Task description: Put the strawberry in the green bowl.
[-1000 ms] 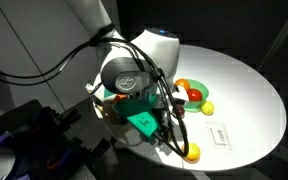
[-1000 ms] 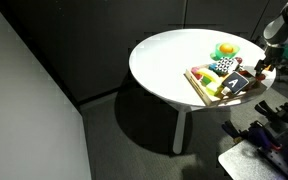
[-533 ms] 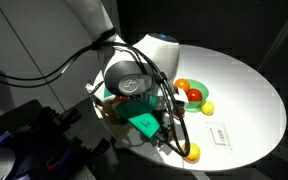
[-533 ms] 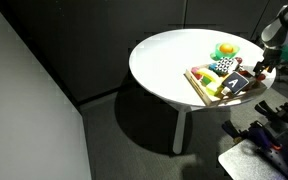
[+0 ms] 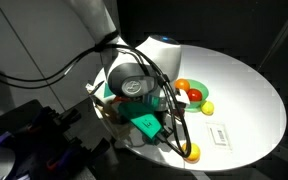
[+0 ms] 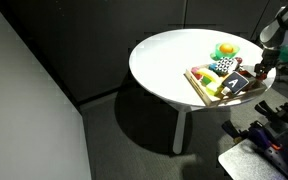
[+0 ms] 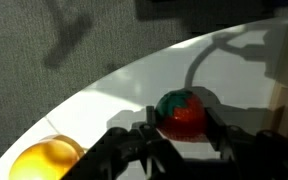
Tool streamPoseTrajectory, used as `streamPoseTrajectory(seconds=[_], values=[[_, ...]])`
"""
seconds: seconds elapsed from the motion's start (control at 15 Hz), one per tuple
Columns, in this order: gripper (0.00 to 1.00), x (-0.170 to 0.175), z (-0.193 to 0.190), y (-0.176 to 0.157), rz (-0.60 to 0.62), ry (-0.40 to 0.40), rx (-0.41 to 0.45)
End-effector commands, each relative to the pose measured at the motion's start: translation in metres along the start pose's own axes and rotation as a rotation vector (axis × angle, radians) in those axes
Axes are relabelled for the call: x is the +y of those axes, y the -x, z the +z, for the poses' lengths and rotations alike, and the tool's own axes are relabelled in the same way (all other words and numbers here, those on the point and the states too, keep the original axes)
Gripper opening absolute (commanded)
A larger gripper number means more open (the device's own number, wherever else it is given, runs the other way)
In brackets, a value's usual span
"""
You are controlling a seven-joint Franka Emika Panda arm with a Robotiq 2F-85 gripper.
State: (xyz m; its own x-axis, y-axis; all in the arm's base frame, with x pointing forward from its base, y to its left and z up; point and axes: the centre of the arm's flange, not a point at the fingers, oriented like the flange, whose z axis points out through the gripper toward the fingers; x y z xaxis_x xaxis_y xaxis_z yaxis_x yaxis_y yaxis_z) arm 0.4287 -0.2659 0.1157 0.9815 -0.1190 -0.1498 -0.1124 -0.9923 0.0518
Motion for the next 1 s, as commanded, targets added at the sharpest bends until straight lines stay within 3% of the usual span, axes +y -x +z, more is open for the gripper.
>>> streamPoseTrajectory(seconds=[0.0, 0.93], values=[[0.25, 0.003, -0.007, -0.005, 0.017, 0.01, 0.011], [0.25, 0.011, -0.06, 0.003, 0.083, -0.003, 0.056]])
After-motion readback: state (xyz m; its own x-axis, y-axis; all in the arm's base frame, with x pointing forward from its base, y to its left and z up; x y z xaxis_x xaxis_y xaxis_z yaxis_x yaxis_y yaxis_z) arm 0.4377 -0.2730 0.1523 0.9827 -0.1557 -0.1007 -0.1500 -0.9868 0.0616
